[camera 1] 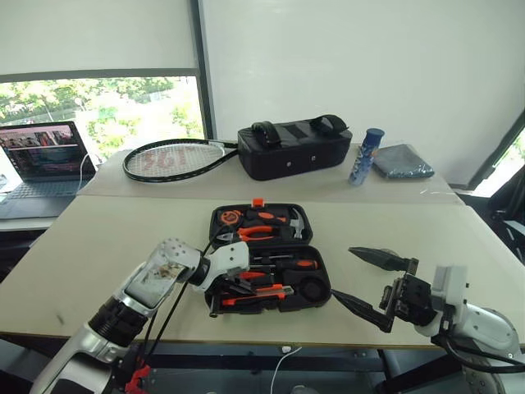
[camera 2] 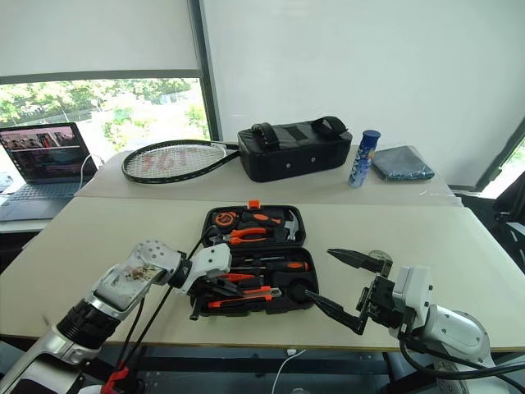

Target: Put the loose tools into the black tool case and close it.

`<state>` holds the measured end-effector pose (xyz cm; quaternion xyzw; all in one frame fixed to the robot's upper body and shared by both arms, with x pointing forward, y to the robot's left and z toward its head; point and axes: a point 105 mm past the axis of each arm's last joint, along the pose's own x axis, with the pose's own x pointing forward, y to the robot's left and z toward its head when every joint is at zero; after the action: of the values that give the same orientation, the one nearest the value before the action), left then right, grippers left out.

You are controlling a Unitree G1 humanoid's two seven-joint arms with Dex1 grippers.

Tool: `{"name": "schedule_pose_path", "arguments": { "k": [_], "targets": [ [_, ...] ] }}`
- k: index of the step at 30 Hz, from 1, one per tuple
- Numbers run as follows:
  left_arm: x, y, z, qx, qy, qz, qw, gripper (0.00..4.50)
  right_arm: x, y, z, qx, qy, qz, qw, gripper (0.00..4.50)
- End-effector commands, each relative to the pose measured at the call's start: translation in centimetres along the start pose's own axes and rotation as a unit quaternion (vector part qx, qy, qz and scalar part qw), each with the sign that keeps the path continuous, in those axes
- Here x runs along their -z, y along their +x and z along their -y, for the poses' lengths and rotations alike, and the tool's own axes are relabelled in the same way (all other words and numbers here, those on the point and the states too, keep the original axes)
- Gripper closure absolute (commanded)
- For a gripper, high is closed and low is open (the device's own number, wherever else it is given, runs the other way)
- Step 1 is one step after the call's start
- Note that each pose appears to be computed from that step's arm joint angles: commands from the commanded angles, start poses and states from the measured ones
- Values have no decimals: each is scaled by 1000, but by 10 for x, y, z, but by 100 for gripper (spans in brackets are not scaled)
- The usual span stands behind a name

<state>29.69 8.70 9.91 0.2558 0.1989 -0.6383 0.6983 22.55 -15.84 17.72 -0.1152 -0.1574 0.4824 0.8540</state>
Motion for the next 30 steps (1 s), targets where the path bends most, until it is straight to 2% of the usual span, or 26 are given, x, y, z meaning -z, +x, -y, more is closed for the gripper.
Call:
{"name": "schedule_pose_path", "arguments": {
  "k": [1, 5, 8, 9, 10, 14, 20, 23, 25, 29, 30],
  "targets": [
    [-7, -5, -4, -17, 8, 47, 999, 447, -12, -3, 3, 4, -21, 8, 1000, 0],
    [-38, -38, -8, -38, 37, 168, 984, 447, -10, -15, 7, 24, -14, -16, 999, 0],
    [-44, -71, -7, -46, 41, 228, 972, 447, -10, -31, 11, 48, -15, -38, 998, 0],
    [-40, -82, -9, -60, 41, 229, 971, 394, -9, -40, 12, 62, -17, -51, 997, 0],
    [-37, -89, -10, -70, 41, 228, 970, 375, -8, -46, 12, 71, -18, -60, 996, 0],
    [-31, -120, -15, -111, 55, 242, 962, 219, 0, -88, 20, 143, -31, -116, 982, 0],
    [-20, -144, -12, -112, 17, 256, 960, 5, 14, -140, 19, 215, -26, -195, 956, 0],
    [-17, -145, -10, -109, 11, 255, 961, 5, 19, -142, 23, 226, -27, -222, 948, 0],
    [-16, -144, -9, -106, 12, 254, 961, 5, 17, -131, 31, 214, -35, -225, 950, 0],
    [-16, -138, -7, -94, 14, 253, 963, 5, 22, -108, 64, 218, -12, -296, 930, 0],
    [-15, -136, -6, -88, 19, 250, 964, 5, 23, -97, 68, 193, 7, -308, 932, 0]
  ]
}}
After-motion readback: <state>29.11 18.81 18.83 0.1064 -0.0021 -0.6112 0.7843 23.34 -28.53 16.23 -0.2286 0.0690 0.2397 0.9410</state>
